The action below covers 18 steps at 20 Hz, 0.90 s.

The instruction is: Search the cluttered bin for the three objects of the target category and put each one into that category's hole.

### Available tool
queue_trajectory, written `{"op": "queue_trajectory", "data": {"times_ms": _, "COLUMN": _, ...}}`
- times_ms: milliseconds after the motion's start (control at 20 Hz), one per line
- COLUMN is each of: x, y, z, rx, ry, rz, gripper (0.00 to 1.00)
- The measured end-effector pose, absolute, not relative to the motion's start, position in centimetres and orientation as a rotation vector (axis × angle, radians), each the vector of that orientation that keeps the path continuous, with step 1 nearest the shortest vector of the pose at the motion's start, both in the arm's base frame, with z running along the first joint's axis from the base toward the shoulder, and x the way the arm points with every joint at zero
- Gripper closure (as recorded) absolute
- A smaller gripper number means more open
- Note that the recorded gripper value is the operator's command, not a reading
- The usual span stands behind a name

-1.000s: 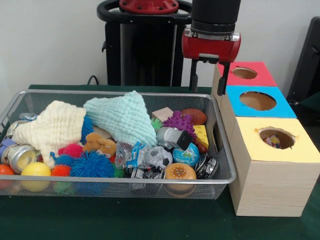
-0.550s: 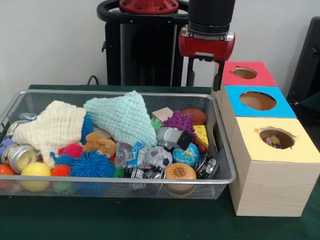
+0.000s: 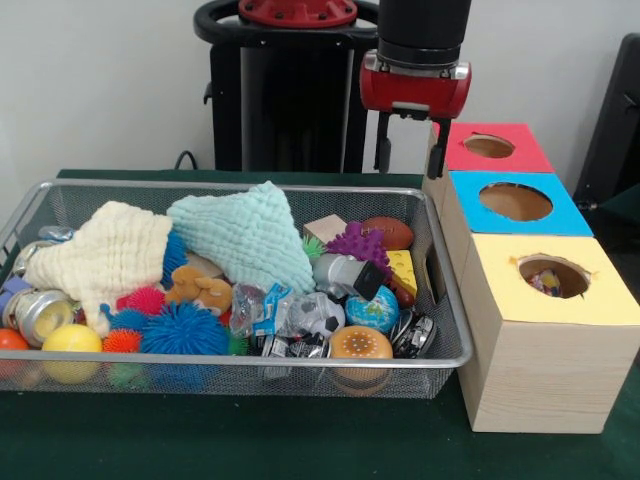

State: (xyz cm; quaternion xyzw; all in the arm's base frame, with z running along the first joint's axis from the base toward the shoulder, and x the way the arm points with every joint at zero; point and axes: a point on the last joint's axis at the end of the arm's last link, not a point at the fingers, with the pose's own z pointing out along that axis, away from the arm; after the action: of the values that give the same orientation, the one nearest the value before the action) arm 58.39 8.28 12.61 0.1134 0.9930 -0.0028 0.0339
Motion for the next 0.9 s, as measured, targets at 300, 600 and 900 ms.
{"op": "queue_trajectory", "data": {"times_ms": 300, "x": 58.6, "y": 9.9, "z": 12.5, "rx": 0.304, "ry": 3.053, "rz": -0.006, "gripper": 0.0}}
{"op": "queue_trajectory", "data": {"times_ms": 600, "x": 58.7, "y": 8.7, "z": 12.3, "rx": 0.329, "ry": 3.054, "rz": -0.009, "gripper": 0.0}}
{"op": "queue_trajectory", "data": {"times_ms": 900, "x": 58.8, "y": 5.1, "z": 12.0, "rx": 0.39, "ry": 3.05, "rz": -0.016, "gripper": 0.0}}
